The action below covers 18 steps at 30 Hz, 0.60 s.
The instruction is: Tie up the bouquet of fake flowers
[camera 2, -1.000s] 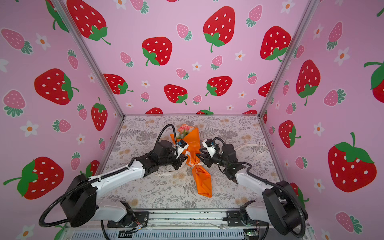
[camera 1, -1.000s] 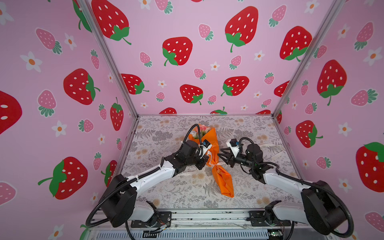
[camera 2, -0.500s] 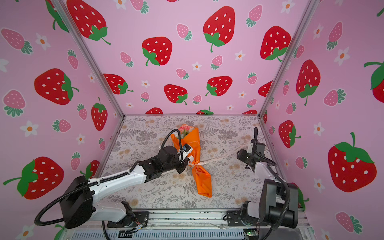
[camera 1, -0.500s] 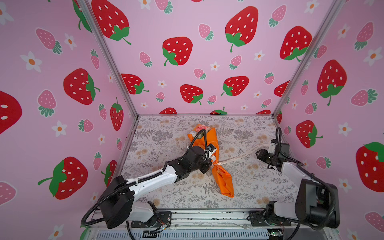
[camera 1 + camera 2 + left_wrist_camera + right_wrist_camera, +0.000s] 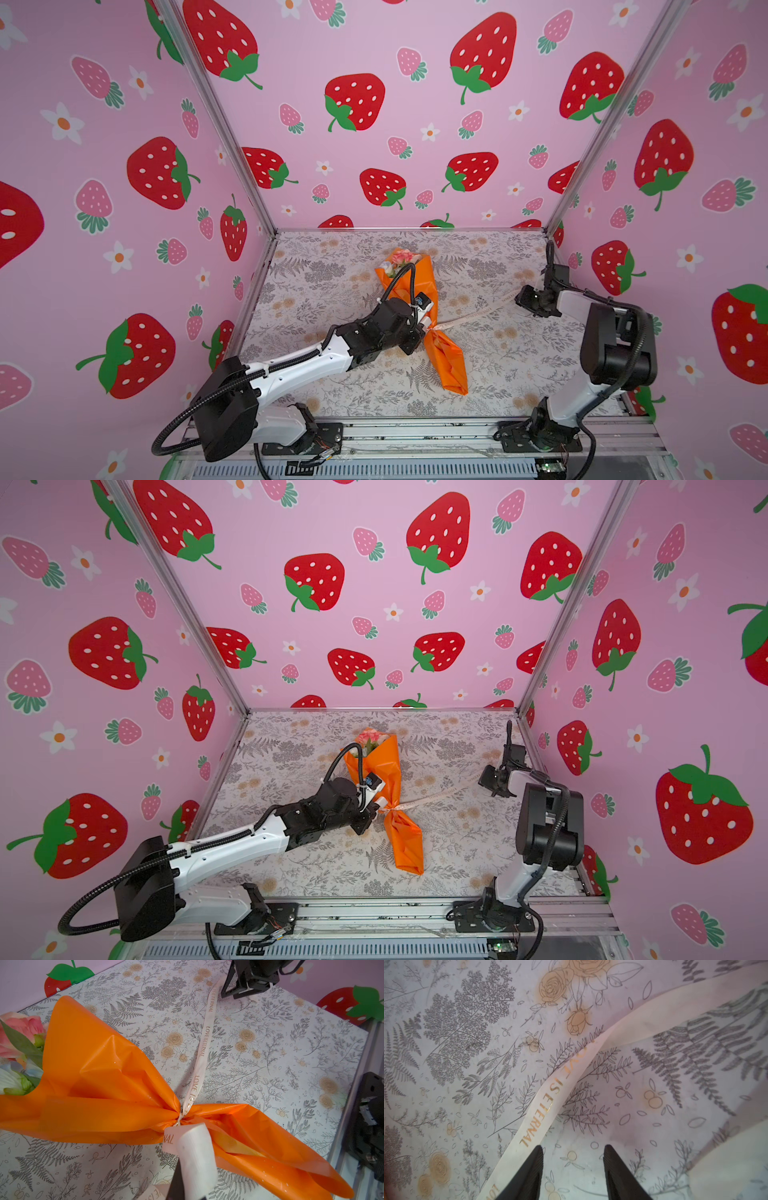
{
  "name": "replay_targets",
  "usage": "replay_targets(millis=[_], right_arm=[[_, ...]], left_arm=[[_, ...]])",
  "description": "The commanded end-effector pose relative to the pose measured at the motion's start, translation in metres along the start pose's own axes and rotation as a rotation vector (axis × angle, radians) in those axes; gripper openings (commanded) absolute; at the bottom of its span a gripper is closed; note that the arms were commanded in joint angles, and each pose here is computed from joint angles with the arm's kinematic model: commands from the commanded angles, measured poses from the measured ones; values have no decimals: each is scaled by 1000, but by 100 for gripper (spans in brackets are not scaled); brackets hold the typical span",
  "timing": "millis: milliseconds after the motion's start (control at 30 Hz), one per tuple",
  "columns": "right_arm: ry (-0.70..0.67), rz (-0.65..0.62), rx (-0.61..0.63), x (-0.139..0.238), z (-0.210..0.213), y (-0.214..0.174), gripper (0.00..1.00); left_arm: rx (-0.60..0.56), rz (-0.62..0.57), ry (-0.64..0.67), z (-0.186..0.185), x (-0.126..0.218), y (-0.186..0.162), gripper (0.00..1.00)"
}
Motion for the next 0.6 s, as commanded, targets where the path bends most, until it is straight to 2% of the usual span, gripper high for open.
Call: replay_targets(millis=[0,167,300,367,467,567], right_arm=[[-45,18,14,-13,7,3,54],[-149,15,52,-34,10,10,56],[-291,-8,115,-42,6,6,55],[-303,-17,130,-45,6,4,52],[-293,-4,127,-51,5,1,40],[-267,-23,123,-49,11,6,20]], left_arm=[[43,5,36,1,2,1,0],[63,-7,37,1,2,3,0],[67,-6,35,0,1,2,0],[65,-4,36,0,2,1,0],[64,-10,39,0,4,1,0],[63,-16,46,1,6,1,0]])
Point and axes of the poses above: each gripper's point midway between its finger pads, its own x axis back along the fingers, its own z axis along the line the jaws close on, y = z × x, the point moved 2 cm from there along x, back along the fingers, and after that the axes turned 15 degrees about -x, right-handed, at the moved point
